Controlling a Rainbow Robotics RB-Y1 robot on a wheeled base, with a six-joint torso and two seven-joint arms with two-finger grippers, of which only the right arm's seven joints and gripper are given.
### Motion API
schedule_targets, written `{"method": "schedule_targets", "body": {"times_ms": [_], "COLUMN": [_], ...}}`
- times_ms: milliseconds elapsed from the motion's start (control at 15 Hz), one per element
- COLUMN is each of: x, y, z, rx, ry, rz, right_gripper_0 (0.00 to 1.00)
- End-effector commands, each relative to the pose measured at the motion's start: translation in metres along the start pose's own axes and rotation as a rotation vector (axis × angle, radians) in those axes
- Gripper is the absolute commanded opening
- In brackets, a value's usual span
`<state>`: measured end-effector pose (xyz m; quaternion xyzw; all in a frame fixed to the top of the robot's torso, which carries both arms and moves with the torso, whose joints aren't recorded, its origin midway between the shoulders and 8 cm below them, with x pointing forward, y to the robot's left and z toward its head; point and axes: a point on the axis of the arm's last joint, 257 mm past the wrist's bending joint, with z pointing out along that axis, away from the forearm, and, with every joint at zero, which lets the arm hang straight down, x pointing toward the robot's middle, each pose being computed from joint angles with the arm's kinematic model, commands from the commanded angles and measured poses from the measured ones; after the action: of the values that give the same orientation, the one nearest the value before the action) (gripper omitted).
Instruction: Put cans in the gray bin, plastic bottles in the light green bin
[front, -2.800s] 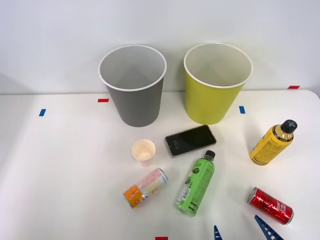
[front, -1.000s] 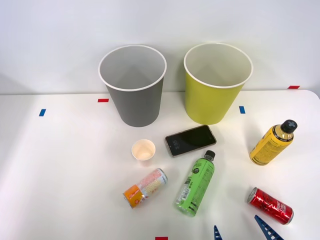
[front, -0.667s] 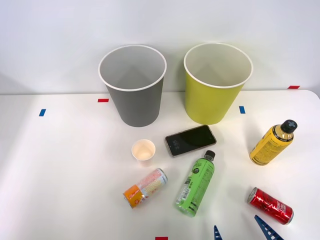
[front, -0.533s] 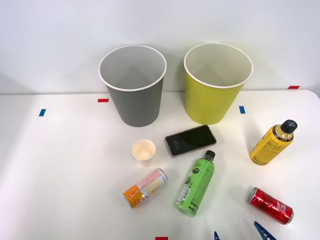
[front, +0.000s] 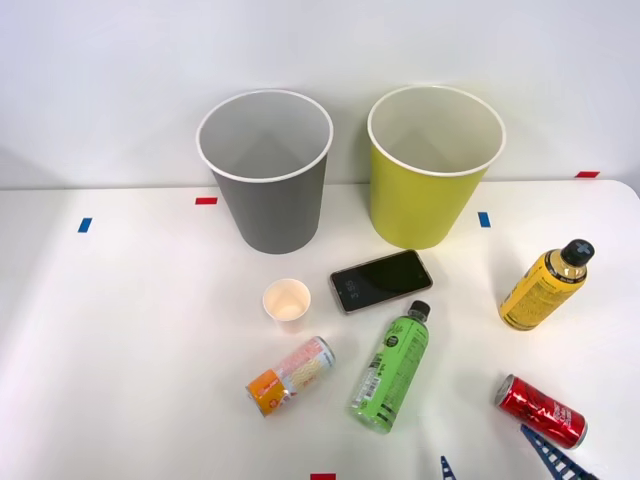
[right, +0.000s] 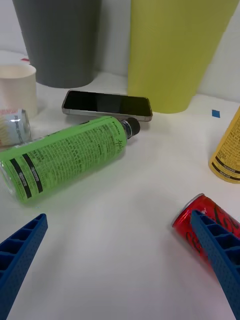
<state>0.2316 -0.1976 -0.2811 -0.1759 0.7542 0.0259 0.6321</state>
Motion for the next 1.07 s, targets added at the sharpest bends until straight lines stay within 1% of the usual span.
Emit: {"method": "schedule_targets", "body": {"times_ms": [67,133,200,267,333,467,600,667,733,800,933,1067], "x": [-0.017,-0.028,-0.037,-0.047,-0.053,-0.048,-0.044,-0.042,-0.04,-0.031,-0.016,-0.014], "y": [-0.02,-0.021,-0.022,-0.024,-0.03,-0.047,-0.06,-0.063,-0.068,-0.078,-0.087,-0.084], "z": [0.008,0.012,0.013,0.015,0.017,0.021,0.027,0.03,0.031,0.028,0.021,0.021], "rx": [-0.069,-0.1,-0.127,-0.155,-0.179,-0.195,-0.201,-0.21,-0.214,-0.208,-0.215,-0.239], "ry": [0.101,0.134,0.159,0.186,0.236,0.328,0.378,0.409,0.463,0.529,0.633,0.679], "rz": [-0.066,-0.051,-0.062,-0.079,-0.112,-0.183,-0.279,-0.313,-0.356,-0.393,-0.42,-0.422], "right_gripper_0": [1.0,1.0,1.0,1.0,1.0,1.0,1.0,1.0,1.0,1.0,1.0,1.0]}}
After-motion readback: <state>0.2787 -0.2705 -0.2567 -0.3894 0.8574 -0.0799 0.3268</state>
